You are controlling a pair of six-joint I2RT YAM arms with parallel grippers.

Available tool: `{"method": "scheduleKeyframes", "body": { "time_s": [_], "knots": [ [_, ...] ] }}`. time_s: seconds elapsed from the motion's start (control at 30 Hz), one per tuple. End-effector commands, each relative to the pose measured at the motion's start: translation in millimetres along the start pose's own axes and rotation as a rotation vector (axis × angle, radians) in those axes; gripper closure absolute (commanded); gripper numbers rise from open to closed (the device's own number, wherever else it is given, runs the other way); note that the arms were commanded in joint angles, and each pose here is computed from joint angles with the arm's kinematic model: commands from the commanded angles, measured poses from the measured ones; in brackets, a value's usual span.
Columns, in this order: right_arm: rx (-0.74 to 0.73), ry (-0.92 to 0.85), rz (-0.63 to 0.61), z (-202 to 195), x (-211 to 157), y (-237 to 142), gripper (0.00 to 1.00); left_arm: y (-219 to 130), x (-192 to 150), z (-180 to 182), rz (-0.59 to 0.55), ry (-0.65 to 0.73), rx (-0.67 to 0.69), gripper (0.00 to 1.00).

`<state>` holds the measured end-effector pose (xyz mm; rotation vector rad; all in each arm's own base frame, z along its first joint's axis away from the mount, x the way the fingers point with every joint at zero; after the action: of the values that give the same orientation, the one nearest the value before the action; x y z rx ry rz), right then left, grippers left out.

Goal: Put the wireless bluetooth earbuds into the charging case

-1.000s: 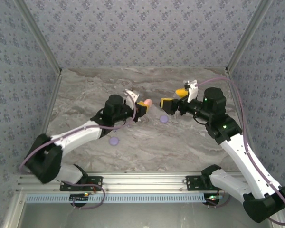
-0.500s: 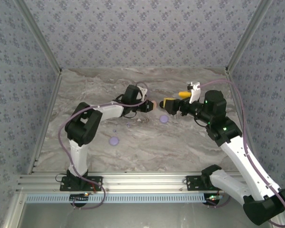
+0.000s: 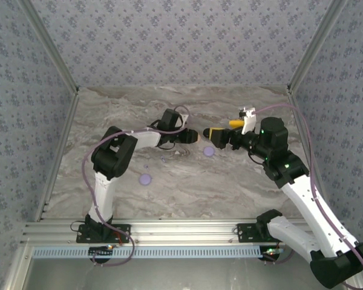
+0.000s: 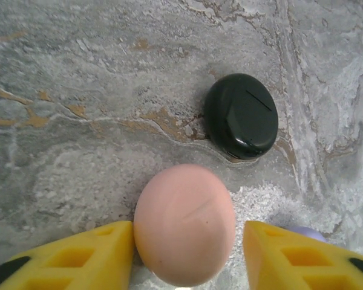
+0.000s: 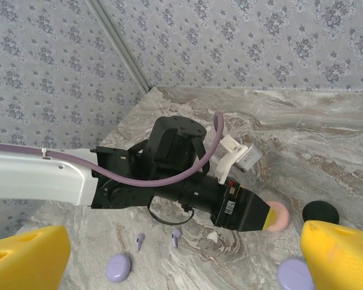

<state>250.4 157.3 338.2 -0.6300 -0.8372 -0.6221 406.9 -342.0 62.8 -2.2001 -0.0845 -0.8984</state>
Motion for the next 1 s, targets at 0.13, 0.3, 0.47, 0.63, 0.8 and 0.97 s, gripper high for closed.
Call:
{"method": "scheduleKeyframes", "body": {
  "time_s": [0.13,0.3,0.47,0.63,0.8,0.97],
  "knots": [
    [-0.056,-0.009,0.004,-9,-4,-3,0.0,-39,23,2,-0.058,0.053,0.034,0.38],
    [0.008,-0.073,0.069,-4,-19,4,0.0,-90,36,-8,-0.154,0.117,0.108,0.34],
    [0.098,-0.232,0.185,12,-57,24,0.0,-139,36,-14,-0.254,0.135,0.2,0.31],
    [0.116,-0.428,0.299,30,-105,54,0.0,-185,23,-19,-0.354,0.104,0.275,0.28],
    [0.18,-0.487,0.44,44,-160,91,0.0,-235,8,-19,-0.44,0.078,0.385,0.19],
    [0.296,-0.742,0.527,59,-207,118,0.0,-293,-2,0,-0.522,-0.055,0.479,0.1]
  ]
}}
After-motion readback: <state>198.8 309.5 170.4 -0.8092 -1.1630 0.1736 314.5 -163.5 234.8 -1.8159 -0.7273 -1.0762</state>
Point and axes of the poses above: each hand's point on the last joint's axis, 136 mm out from that joint toward the fingers, its own y axis out along the fingers, its own z axis along the line the jaws close on, x = y × z, the point moved 3 cm from there along -y, back along the fingers, and after that the axes turned 10 degrees about y, right-handed, at the moved point
